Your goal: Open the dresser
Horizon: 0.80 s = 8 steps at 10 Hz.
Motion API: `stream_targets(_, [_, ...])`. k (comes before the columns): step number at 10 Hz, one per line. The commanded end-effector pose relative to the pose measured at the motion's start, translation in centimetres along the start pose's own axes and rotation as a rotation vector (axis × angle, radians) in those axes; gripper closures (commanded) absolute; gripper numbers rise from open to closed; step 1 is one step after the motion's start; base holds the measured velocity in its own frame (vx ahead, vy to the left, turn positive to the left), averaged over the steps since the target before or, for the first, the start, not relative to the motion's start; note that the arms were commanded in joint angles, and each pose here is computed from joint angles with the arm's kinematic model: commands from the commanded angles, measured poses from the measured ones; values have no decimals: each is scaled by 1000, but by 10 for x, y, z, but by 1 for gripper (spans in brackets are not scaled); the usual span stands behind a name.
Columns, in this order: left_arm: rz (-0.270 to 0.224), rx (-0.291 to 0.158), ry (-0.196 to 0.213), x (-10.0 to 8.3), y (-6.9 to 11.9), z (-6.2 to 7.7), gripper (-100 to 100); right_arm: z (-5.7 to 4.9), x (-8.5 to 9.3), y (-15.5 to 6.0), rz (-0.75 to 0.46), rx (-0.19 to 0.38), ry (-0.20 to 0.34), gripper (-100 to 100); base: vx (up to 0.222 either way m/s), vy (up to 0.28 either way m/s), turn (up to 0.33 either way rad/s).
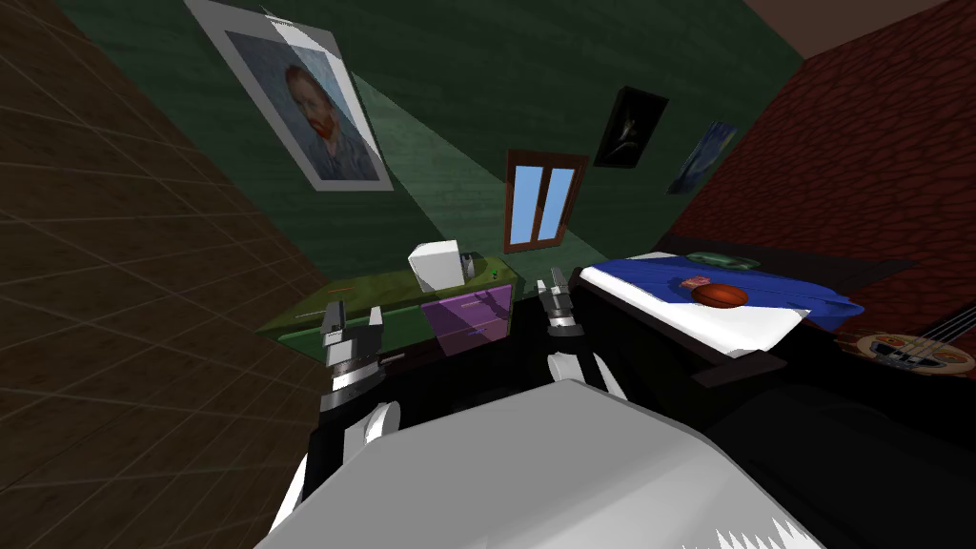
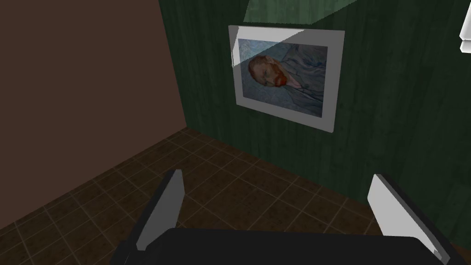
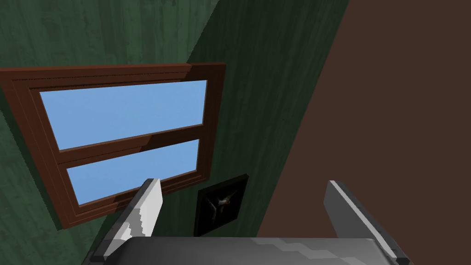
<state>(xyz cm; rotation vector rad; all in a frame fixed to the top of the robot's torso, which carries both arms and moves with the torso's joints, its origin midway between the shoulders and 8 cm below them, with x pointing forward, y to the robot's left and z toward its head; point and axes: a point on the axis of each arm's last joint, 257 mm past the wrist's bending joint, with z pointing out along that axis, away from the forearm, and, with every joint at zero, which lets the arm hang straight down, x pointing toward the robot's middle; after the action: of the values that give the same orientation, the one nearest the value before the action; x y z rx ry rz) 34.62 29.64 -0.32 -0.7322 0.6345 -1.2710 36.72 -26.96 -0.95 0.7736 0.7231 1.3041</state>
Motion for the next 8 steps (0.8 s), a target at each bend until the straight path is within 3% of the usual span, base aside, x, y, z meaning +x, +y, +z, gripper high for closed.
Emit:
stream_targets(1, [0,0,0,0,0,0,0,0,0,0,0,0,0,0,0,0,0])
stream_targets(8, [0,0,0,0,0,0,0,0,0,0,0,0,0,0,0,0,0])
